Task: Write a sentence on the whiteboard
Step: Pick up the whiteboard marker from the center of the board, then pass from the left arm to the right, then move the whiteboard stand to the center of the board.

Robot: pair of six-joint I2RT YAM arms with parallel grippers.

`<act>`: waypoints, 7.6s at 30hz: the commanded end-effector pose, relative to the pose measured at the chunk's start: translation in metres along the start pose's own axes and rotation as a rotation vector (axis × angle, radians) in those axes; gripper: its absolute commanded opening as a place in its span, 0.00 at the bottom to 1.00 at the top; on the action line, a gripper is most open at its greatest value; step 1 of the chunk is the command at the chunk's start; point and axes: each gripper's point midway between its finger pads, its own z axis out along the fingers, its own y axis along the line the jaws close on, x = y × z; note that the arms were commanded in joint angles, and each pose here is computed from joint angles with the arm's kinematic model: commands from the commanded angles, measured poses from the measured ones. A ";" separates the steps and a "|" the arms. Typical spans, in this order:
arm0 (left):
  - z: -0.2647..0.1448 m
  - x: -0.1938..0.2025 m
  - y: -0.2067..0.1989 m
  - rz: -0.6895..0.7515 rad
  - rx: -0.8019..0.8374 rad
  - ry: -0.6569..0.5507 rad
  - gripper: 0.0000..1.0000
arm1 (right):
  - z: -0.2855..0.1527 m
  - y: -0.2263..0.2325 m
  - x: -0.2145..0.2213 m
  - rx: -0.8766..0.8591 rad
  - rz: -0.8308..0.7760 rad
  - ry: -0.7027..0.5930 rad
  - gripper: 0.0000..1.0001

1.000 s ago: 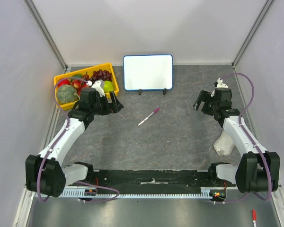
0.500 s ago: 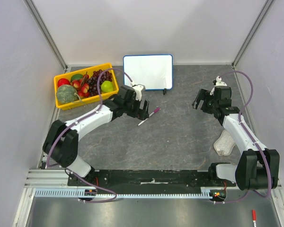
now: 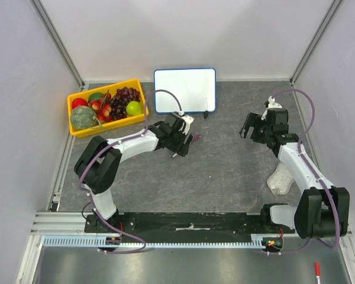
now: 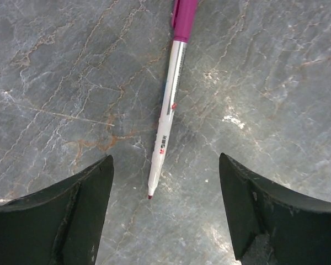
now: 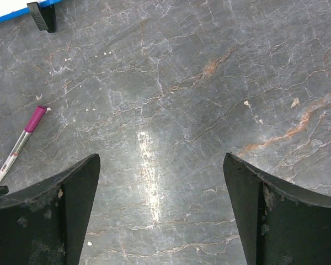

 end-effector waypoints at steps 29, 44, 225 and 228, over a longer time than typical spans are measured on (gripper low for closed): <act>-0.078 -0.082 -0.009 0.076 0.009 -0.252 0.02 | -0.040 0.093 -0.032 -0.341 -0.166 -0.078 0.98; -0.212 -0.133 -0.049 0.063 0.364 -0.559 0.02 | -0.127 0.241 -0.053 -1.039 -0.122 -0.166 0.89; -0.043 0.125 -0.059 -0.524 -0.286 0.256 0.69 | -0.078 0.127 -0.016 -0.559 -0.111 -0.042 0.00; -0.055 0.121 -0.056 -0.502 -0.283 0.240 0.78 | -0.076 0.126 -0.017 -0.552 -0.112 -0.042 0.00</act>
